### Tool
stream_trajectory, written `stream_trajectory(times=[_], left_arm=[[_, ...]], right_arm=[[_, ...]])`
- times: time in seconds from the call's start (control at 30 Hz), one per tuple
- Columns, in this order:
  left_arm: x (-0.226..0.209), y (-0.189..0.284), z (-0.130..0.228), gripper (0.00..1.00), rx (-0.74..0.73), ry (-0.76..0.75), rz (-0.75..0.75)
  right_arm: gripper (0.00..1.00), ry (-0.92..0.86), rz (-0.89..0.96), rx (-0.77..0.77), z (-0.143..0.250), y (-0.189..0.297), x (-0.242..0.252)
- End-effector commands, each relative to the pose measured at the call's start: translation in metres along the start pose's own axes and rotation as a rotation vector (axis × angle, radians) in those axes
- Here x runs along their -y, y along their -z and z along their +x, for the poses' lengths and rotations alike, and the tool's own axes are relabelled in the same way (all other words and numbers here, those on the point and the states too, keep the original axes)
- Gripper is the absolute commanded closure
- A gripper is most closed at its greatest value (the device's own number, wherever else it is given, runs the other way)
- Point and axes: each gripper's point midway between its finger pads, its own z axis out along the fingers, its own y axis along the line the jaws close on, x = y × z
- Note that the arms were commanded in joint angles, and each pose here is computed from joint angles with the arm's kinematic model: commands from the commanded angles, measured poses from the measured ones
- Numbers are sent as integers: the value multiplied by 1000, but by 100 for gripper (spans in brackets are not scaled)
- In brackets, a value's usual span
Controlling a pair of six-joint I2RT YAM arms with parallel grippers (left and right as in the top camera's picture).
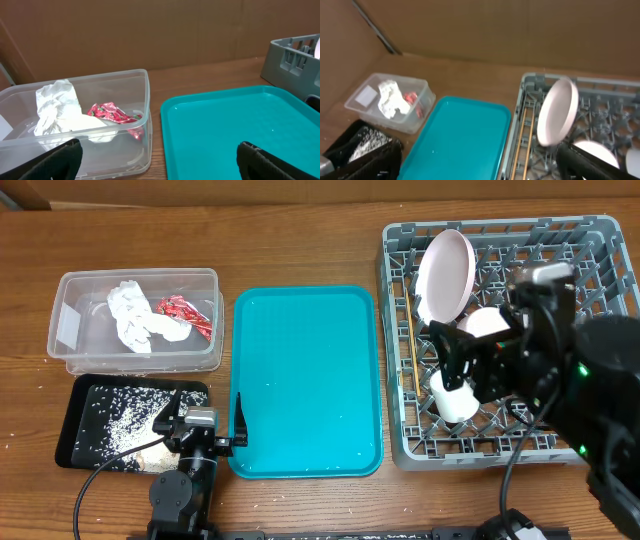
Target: Sort waste into correct bins and load items into the dishwasher
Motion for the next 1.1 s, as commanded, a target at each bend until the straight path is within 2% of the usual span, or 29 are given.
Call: stream_trajectory(times=[0.0,0.1,0.3,0.67,1.07], left_arm=[[-1,0,-1,0,10,-18,-2],[-1,0,-1,0,10,-18,-2],[-1,0,-1,0,10,-18,-2],[-1,0,-1,0,10,-18,-2],[-1,0,-1,0,10,-18,-2]], right_arm=[[0,9,33,66,3,7,14],[0,-20,51,144,18,9,31],[0,-55,142,263,79,8,71],[0,-64,157,349,179,-25,99],[0,-25,136,493,200,-62,114]])
